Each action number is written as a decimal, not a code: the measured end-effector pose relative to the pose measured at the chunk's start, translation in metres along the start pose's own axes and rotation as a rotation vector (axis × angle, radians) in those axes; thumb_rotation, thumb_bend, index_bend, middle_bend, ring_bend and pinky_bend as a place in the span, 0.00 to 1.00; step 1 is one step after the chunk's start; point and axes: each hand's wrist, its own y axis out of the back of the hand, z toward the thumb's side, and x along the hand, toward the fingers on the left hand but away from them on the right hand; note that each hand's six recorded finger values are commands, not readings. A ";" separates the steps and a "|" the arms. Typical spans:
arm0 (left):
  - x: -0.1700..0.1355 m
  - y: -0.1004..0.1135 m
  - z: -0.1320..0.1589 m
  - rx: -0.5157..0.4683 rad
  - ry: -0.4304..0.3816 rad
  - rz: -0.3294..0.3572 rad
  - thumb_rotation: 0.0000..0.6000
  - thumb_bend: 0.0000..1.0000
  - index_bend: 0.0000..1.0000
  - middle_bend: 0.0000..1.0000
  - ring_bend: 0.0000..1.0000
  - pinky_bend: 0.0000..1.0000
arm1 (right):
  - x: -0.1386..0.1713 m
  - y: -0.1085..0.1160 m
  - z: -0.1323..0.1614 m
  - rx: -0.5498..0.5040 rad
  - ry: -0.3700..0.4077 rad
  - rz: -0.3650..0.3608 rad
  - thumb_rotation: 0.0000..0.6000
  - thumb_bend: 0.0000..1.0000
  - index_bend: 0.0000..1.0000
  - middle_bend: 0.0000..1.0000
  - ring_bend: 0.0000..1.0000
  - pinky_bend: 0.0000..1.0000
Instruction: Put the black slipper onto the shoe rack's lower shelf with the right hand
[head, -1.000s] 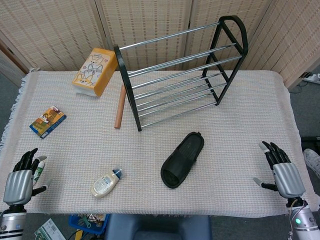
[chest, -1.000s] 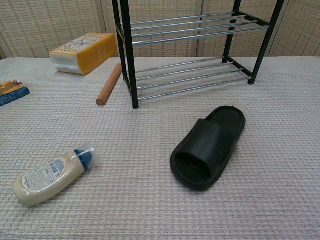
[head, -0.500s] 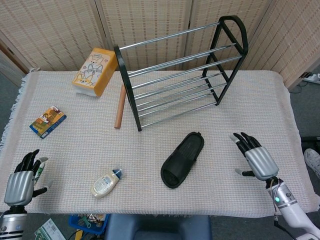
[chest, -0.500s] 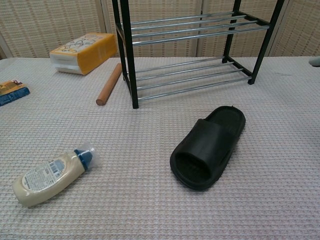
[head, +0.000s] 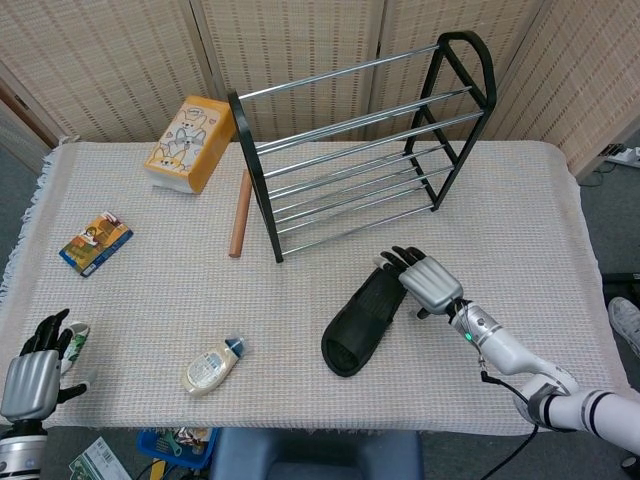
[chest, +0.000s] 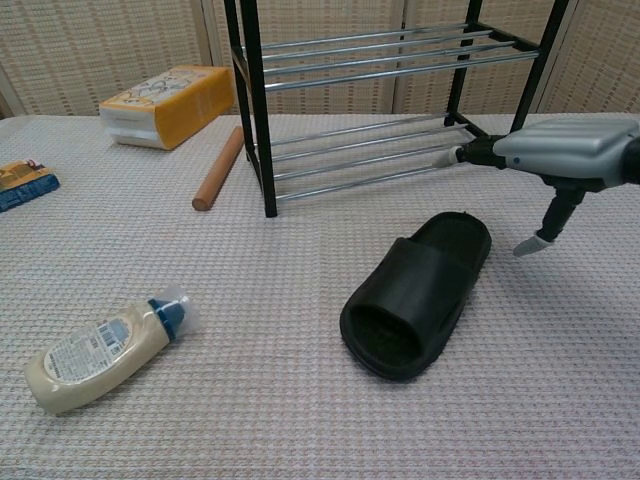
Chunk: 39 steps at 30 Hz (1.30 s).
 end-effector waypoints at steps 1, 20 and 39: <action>-0.001 0.000 0.000 0.000 0.003 -0.003 1.00 0.24 0.27 0.10 0.10 0.25 | -0.006 0.000 0.002 0.021 0.008 0.014 1.00 0.08 0.00 0.04 0.00 0.10; -0.005 0.000 -0.003 -0.003 0.023 -0.003 1.00 0.24 0.27 0.10 0.10 0.25 | -0.047 -0.022 0.005 0.131 0.028 0.208 1.00 0.10 0.00 0.14 0.00 0.10; -0.001 -0.004 0.003 -0.009 -0.009 -0.014 1.00 0.24 0.27 0.10 0.10 0.25 | -0.018 -0.032 0.008 0.090 0.022 0.170 1.00 0.11 0.00 0.11 0.00 0.10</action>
